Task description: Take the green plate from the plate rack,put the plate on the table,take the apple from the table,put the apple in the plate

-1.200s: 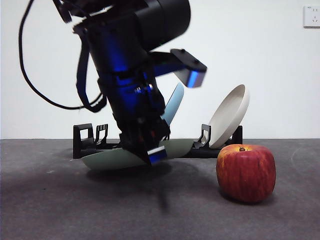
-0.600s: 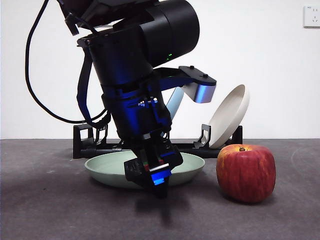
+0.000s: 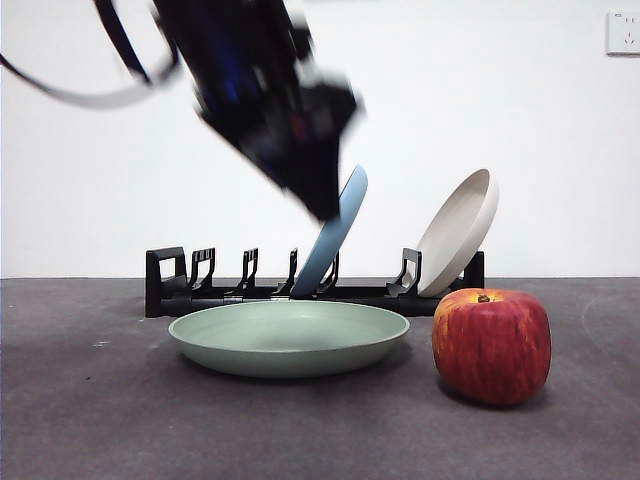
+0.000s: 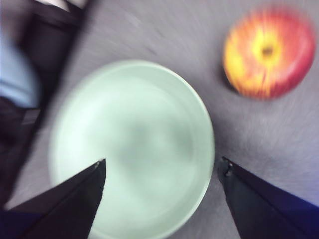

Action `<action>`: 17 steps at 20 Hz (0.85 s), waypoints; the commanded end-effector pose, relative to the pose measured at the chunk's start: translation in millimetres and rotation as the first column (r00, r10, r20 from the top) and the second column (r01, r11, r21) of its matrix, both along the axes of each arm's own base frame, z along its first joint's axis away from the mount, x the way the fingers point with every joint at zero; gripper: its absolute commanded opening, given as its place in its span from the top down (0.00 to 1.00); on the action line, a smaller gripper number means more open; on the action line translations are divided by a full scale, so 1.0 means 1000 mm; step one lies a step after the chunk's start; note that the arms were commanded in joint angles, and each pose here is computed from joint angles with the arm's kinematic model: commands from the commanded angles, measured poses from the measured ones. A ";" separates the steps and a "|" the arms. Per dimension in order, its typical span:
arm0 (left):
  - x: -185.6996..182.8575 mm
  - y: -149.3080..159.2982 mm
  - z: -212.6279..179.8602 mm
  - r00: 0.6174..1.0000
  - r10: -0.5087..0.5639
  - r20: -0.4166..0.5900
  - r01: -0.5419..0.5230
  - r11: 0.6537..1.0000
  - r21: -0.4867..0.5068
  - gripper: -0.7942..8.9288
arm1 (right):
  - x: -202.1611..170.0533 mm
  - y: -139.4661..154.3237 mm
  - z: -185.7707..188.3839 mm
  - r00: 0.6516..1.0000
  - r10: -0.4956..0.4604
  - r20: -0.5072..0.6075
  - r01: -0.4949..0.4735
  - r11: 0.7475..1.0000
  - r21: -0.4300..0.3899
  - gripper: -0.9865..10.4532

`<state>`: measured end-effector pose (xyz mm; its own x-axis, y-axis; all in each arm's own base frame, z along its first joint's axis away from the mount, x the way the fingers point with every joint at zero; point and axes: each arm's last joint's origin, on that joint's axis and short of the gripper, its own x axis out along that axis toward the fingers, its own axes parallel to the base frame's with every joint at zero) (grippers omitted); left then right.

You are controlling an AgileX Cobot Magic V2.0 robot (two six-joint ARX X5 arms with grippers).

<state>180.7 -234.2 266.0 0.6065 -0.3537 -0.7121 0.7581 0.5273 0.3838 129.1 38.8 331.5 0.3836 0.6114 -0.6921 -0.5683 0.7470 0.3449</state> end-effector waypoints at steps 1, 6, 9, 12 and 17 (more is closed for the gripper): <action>-0.019 0.025 0.035 0.998 0.063 0.013 -0.060 0.988 -0.139 0.53 | 0.021 0.009 -0.007 1.000 -0.005 -0.019 0.004 0.999 -0.052 0.34; -0.062 0.083 0.092 0.994 0.098 0.049 -0.070 0.911 -0.406 0.53 | 0.065 0.045 -0.040 0.995 0.025 -0.099 -0.046 0.975 -0.218 0.34; -0.081 0.107 0.109 0.991 0.112 0.072 -0.060 0.858 -0.510 0.53 | 0.085 0.070 -0.065 0.989 0.040 -0.142 -0.081 0.950 -0.301 0.33; -0.089 0.118 0.113 0.993 0.107 0.059 -0.058 0.838 -0.543 0.53 | 0.094 0.086 -0.081 0.986 0.051 -0.162 -0.105 0.930 -0.351 0.33; -0.092 0.121 0.114 0.996 0.086 0.026 -0.057 0.824 -0.564 0.53 | 0.103 0.109 -0.105 0.984 0.056 -0.169 -0.125 0.893 -0.432 0.33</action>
